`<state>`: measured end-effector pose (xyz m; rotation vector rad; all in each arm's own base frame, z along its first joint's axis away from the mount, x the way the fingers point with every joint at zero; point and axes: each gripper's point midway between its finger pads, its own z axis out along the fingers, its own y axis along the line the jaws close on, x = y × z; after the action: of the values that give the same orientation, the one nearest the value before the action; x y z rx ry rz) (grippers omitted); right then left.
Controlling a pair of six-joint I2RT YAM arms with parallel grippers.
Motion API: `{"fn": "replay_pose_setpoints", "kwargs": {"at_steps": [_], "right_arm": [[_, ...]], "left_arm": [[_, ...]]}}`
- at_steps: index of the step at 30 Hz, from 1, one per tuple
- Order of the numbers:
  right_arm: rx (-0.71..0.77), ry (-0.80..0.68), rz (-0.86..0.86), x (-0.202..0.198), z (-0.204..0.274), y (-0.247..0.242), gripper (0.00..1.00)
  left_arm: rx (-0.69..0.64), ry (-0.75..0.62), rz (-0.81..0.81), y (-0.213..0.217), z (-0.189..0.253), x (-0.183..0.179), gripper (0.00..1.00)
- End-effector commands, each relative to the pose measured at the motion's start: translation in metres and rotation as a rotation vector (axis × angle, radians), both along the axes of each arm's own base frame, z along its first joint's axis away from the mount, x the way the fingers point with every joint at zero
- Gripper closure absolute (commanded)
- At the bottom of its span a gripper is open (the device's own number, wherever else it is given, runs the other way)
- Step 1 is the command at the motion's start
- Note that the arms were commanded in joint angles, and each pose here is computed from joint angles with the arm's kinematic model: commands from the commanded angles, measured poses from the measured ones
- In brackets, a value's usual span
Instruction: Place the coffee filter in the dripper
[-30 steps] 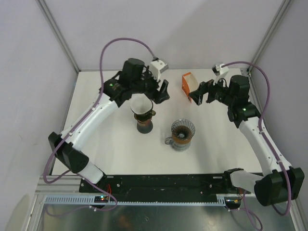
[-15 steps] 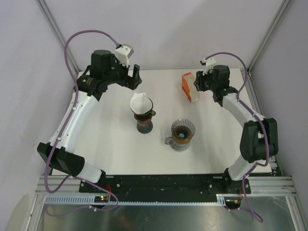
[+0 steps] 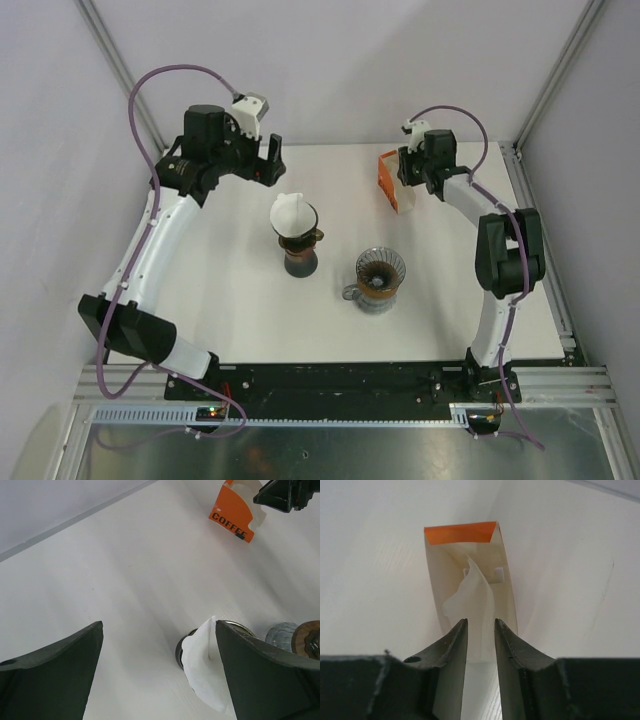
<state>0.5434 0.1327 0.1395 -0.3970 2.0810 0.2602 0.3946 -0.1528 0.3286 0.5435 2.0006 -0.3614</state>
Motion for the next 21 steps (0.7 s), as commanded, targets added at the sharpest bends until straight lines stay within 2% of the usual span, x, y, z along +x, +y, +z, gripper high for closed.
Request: {"fn": "replay_pose_setpoints", "kwargs": {"at_steps": [1,14,18,21], "right_arm": [[-0.007,-0.024,-0.025,0.012,0.008,-0.001,0.68],[-0.047,0.019,-0.031,0.026,-0.022,0.004,0.73],[-0.046,0.024,-0.026,0.026,-0.019,0.006,0.94],[-0.042,0.015,-0.025,0.022,-0.006,0.007,0.99]], "left_arm": [[0.000,-0.010,-0.010,0.000,0.001,0.004,0.03],[-0.001,-0.006,-0.015,0.000,-0.001,0.004,0.03],[-0.004,-0.010,-0.019,-0.001,0.001,0.003,0.03],[-0.007,-0.008,-0.024,-0.002,0.001,0.002,0.03]]}}
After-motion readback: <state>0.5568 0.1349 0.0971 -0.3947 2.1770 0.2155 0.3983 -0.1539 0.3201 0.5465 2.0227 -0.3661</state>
